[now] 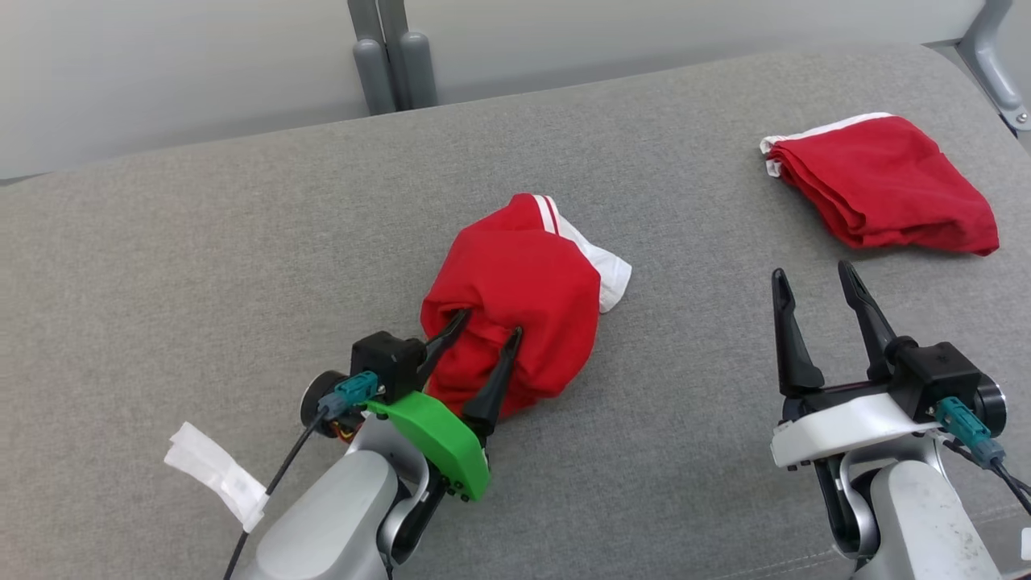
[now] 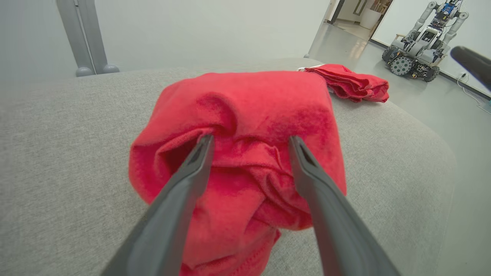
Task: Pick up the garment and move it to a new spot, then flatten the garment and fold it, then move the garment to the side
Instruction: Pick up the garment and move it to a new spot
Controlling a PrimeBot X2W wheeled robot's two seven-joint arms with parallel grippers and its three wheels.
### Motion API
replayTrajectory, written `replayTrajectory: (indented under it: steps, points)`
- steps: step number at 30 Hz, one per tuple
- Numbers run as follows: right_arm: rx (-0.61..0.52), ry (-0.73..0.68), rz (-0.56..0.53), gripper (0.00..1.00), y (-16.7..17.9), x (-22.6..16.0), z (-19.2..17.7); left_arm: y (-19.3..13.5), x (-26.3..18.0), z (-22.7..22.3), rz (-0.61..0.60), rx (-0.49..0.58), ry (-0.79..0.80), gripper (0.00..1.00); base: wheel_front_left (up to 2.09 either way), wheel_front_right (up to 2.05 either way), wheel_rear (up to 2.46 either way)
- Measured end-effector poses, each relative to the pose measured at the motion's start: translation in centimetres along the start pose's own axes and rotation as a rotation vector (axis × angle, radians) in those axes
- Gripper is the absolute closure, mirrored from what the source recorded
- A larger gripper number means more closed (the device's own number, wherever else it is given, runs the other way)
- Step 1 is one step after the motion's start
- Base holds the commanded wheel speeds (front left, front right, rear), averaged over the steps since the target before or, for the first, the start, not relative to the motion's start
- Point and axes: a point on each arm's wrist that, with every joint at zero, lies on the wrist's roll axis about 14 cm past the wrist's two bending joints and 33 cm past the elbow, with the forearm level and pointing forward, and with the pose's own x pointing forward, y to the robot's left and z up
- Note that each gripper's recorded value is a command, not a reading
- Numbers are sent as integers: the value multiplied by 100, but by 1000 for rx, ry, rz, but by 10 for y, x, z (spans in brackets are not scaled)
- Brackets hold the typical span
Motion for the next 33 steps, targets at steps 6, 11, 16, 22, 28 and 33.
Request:
replayTrajectory:
  steps: [6,11,16,22,28,33]
  points:
    - [1,-12,32,0,11,1,5,9,-18,21,63,4,-86,0,0,0,0]
    - [-2,-10,54,0,19,-5,5,24,-48,27,165,-3,-136,0,0,0,0]
    - [5,-13,76,0,27,-11,7,43,-84,33,298,-6,-186,0,0,0,0]
    - [37,-16,107,0,39,-17,7,69,-129,46,477,3,-270,0,0,0,0]
    - [105,-13,109,0,43,-24,6,80,-162,44,590,21,-299,0,0,0,0]
    - [140,3,107,0,45,-29,1,84,-175,38,632,18,-305,0,0,0,0]
